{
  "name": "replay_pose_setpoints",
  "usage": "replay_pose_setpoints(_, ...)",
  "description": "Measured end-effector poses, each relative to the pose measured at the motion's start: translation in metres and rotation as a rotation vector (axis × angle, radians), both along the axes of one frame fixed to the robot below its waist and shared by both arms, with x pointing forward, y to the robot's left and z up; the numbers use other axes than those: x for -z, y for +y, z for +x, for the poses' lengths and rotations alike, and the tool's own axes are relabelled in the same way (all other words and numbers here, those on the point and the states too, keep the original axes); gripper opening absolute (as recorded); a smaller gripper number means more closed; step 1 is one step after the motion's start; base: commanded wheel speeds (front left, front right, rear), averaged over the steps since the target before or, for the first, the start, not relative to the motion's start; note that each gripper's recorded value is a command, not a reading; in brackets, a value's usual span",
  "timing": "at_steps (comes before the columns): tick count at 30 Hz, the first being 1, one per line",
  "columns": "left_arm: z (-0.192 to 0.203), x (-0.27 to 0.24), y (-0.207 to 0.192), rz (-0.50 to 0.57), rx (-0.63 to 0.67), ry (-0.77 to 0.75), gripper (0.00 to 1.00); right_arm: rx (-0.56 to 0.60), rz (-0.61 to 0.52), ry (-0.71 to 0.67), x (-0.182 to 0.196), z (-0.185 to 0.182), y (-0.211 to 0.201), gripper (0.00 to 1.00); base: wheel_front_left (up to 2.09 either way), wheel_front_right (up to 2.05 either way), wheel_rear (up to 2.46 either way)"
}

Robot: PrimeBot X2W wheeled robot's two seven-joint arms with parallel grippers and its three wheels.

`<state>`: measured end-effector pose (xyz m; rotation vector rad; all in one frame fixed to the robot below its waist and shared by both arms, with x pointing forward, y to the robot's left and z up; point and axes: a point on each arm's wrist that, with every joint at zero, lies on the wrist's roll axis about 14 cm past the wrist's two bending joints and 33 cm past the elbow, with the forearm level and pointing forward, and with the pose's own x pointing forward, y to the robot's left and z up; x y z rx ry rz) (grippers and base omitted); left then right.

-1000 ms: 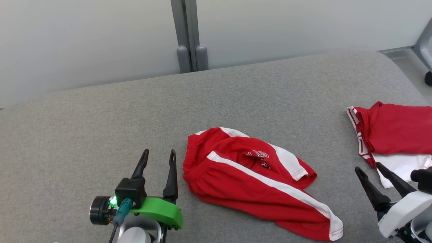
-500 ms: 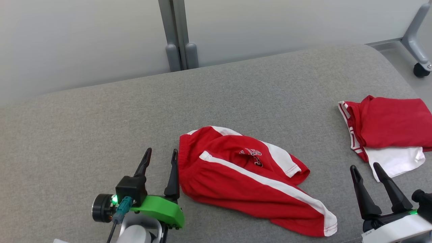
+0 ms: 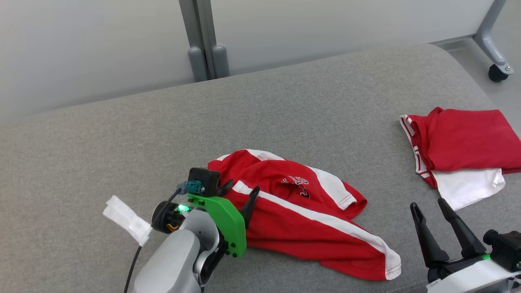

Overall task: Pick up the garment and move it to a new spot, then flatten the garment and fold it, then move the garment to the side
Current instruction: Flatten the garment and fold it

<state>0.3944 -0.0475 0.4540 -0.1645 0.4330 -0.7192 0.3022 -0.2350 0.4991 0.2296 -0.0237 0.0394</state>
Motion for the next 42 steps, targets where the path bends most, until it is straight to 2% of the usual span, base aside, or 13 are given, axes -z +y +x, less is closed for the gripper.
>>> replay_pose_setpoints(6, -0.004, 0.016, -0.004, 0.054, 0.029, 0.079, 1.0, 0.019, -0.001, 0.013, 0.004, -0.004, -0.005, 1.0, 0.0, 0.0, 0.0)
replay_pose_setpoints(12, -0.002, 0.022, 0.003, 0.098, 0.005, 0.08, 1.0, 0.022, 0.004, 0.012, 0.004, -0.006, -0.005, 1.0, 0.0, 0.0, 0.0)
replay_pose_setpoints(18, 0.0, 0.018, 0.002, 0.086, 0.007, 0.077, 1.0, 0.014, 0.007, 0.015, 0.005, -0.005, -0.002, 1.0, 0.0, 0.0, 0.0)
replay_pose_setpoints(19, -0.001, 0.018, 0.002, 0.082, 0.01, 0.083, 0.88, 0.013, 0.008, 0.017, 0.006, -0.005, -0.001, 1.0, 0.0, 0.0, 0.0)
replay_pose_setpoints(20, -0.001, 0.018, 0.001, 0.08, 0.011, 0.088, 0.44, 0.01, 0.008, 0.021, 0.007, -0.006, -0.001, 1.0, 0.0, 0.0, 0.0)
replay_pose_setpoints(21, -0.001, 0.018, 0.001, 0.077, 0.013, 0.092, 0.29, 0.007, 0.008, 0.024, 0.008, -0.006, 0.0, 1.0, 0.0, 0.0, 0.0)
replay_pose_setpoints(22, -0.002, 0.018, 0.0, 0.075, 0.018, 0.094, 0.0, 0.005, 0.008, 0.026, 0.009, -0.006, 0.001, 1.0, 0.0, 0.0, 0.0)
replay_pose_setpoints(29, -0.002, 0.011, -0.005, 0.046, 0.024, 0.071, 0.0, -0.013, -0.009, 0.033, 0.011, -0.01, 0.004, 1.0, 0.0, 0.0, 0.0)
replay_pose_setpoints(39, 0.011, -0.007, 0.005, -0.018, -0.034, 0.001, 0.0, -0.148, -0.14, 0.116, 0.034, -0.032, 0.028, 1.0, 0.0, 0.0, 0.0)
replay_pose_setpoints(42, 0.015, -0.015, 0.011, -0.044, -0.061, -0.024, 0.0, -0.144, -0.154, 0.152, 0.044, -0.037, 0.025, 1.0, 0.0, 0.0, 0.0)
